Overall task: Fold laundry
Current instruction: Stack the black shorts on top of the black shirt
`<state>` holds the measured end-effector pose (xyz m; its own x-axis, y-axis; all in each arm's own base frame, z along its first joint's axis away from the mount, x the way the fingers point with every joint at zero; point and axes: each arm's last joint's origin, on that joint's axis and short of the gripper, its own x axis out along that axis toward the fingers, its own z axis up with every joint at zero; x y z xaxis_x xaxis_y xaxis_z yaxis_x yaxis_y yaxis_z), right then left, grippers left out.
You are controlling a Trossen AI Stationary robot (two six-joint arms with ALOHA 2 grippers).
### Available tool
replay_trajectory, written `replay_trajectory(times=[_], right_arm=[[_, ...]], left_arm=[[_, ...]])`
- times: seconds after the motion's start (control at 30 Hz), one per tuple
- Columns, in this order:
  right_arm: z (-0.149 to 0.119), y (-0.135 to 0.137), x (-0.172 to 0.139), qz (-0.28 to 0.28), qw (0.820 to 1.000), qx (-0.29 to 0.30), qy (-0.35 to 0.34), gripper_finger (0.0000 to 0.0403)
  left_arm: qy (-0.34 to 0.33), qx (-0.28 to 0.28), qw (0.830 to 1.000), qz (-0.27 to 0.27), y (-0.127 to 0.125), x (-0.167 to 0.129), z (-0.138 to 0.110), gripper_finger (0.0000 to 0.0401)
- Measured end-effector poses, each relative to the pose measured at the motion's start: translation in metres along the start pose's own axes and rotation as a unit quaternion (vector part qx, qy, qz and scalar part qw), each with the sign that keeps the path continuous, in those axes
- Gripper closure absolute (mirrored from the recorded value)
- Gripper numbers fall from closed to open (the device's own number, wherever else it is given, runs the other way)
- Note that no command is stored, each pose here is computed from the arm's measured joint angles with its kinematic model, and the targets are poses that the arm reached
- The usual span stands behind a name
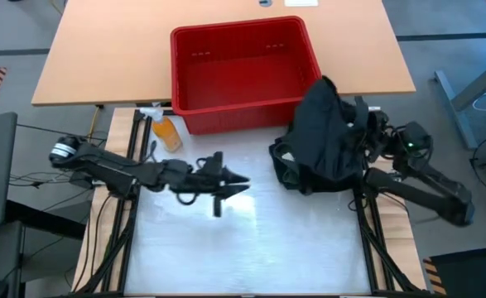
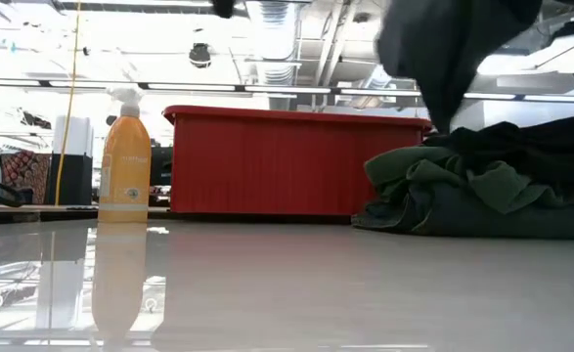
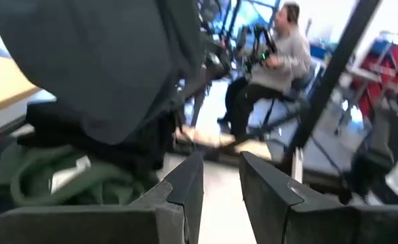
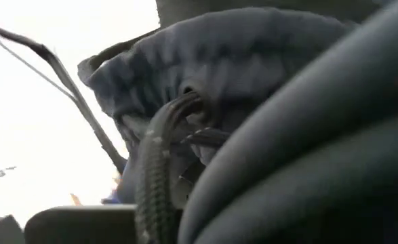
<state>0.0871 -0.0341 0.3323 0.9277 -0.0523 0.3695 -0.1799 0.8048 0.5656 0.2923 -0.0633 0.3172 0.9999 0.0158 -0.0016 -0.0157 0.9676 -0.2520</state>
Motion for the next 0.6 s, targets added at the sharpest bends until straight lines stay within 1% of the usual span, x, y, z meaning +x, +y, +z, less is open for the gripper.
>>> replay_trajectory(times=[0.1,0.13,0.2,0.27,0.33,0.43,0.53,0.6], right_arm=[[0.001,-0.008,-0.010,-0.030,0.997,-0.060,0.028,0.0344],[0.000,-0.012,-0.011,-0.037,0.996,-0.070,0.039,0.0344],[-0.006,-0.025,-0.014,-0.034,0.994,-0.075,0.066,0.0344],[-0.018,-0.041,-0.020,-0.036,0.993,-0.050,0.099,0.0344],[-0.031,-0.057,-0.028,-0.040,0.992,-0.001,0.122,0.0344],[-0.048,-0.074,-0.041,-0.045,0.990,0.059,0.119,0.0344],[-0.054,-0.079,-0.051,-0.046,0.991,0.075,0.098,0.0344],[-0.055,-0.079,-0.056,-0.053,0.992,0.072,0.093,0.0344]], left_arm=[[-0.019,-0.006,1.000,0.012,0.005,0.023,0.007,0.0315],[-0.020,-0.004,1.000,0.017,0.006,0.032,0.008,0.0315],[-0.026,-0.001,0.999,0.023,0.006,0.052,0.013,0.0315],[-0.028,0.000,0.999,0.028,0.006,0.073,0.016,0.0315],[-0.021,0.002,0.999,0.030,0.007,0.093,0.018,0.0315],[-0.001,0.006,0.999,0.031,0.011,0.121,0.021,0.0315],[0.017,0.024,0.999,0.040,0.018,0.145,0.026,0.0315],[0.033,0.045,0.997,0.046,0.027,0.162,0.022,0.0315]])
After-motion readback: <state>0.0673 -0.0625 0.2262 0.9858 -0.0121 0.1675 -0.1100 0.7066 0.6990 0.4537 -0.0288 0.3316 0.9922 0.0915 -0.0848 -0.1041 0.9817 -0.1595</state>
